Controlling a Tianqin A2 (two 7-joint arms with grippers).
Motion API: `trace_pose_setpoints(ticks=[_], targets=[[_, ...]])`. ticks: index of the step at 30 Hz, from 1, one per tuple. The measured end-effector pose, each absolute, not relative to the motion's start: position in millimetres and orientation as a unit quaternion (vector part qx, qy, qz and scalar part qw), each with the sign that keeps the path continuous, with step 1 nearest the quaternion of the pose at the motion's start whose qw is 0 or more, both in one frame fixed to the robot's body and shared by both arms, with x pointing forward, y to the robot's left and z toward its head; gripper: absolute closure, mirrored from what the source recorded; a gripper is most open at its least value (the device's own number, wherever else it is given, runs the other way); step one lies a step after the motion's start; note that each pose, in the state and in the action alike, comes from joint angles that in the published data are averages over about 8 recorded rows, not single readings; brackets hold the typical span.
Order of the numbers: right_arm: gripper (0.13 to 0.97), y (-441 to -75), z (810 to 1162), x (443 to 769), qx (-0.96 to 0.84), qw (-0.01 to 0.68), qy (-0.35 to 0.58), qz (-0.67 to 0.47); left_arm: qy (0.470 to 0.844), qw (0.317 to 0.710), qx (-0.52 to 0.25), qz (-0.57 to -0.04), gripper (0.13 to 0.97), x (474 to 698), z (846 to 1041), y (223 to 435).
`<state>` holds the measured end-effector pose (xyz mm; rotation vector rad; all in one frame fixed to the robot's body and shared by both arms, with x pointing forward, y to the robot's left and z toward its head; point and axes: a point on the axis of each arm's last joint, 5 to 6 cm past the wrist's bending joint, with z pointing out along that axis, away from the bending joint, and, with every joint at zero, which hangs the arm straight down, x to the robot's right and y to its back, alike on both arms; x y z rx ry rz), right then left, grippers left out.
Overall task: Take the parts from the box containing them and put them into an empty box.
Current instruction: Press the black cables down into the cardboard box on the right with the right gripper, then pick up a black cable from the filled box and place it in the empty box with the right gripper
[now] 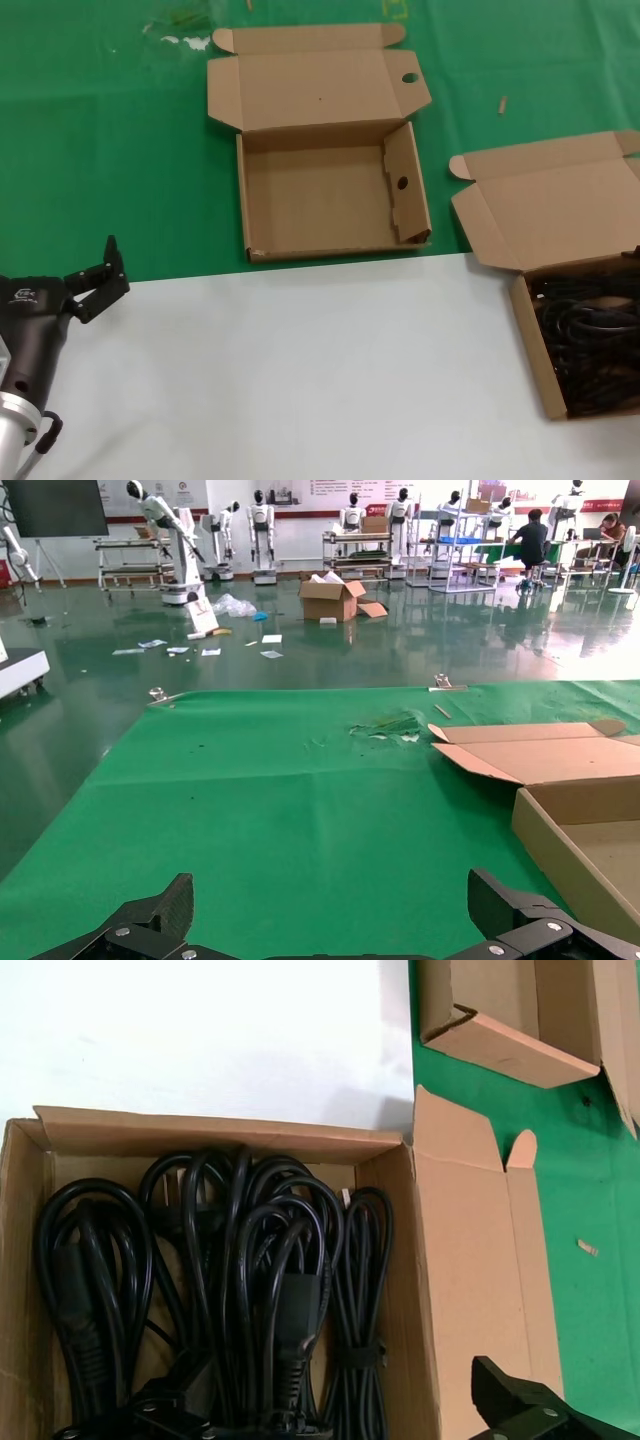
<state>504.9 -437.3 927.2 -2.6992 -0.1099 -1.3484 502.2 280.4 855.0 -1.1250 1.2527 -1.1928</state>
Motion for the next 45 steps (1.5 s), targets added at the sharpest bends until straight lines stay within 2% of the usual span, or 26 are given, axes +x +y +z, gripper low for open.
trace_pose_setpoints(ticks=[3,7,16,24,25,33,42,45], targets=[[0.231,-435.1,925.3,505.2,-0.892,0.061,-0.035,-0.446,0.521,0.513,-0.468,-0.496,0.132,502.2,855.0,280.4],[0.231,-432.4,922.2,506.1,-0.892,0.063,-0.033,-0.446,0.521,0.513,-0.468,-0.496,0.132,502.2,855.0,280.4],[0.380,-430.2,917.2,509.5,-0.893,0.067,-0.028,-0.445,0.521,0.513,-0.468,-0.496,0.132,502.2,855.0,280.4],[0.592,-432.5,913.1,508.1,-0.894,0.067,-0.022,-0.443,0.521,0.513,-0.468,-0.496,0.132,502.2,855.0,280.4],[0.592,-432.8,912.8,507.5,-0.894,0.067,-0.021,-0.443,0.521,0.513,-0.468,-0.496,0.132,502.2,855.0,280.4],[0.778,-435.5,913.1,500.9,-0.893,0.068,-0.015,-0.444,0.521,0.513,-0.468,-0.496,0.132,502.2,855.0,280.4],[0.869,-431.4,929.9,489.5,-0.887,0.073,-0.015,-0.456,0.521,0.513,-0.468,-0.496,0.132,502.2,855.0,280.4],[0.869,-425.9,940.2,485.7,-0.882,0.082,-0.016,-0.464,0.521,0.513,-0.468,-0.496,0.132,502.2,855.0,280.4]])
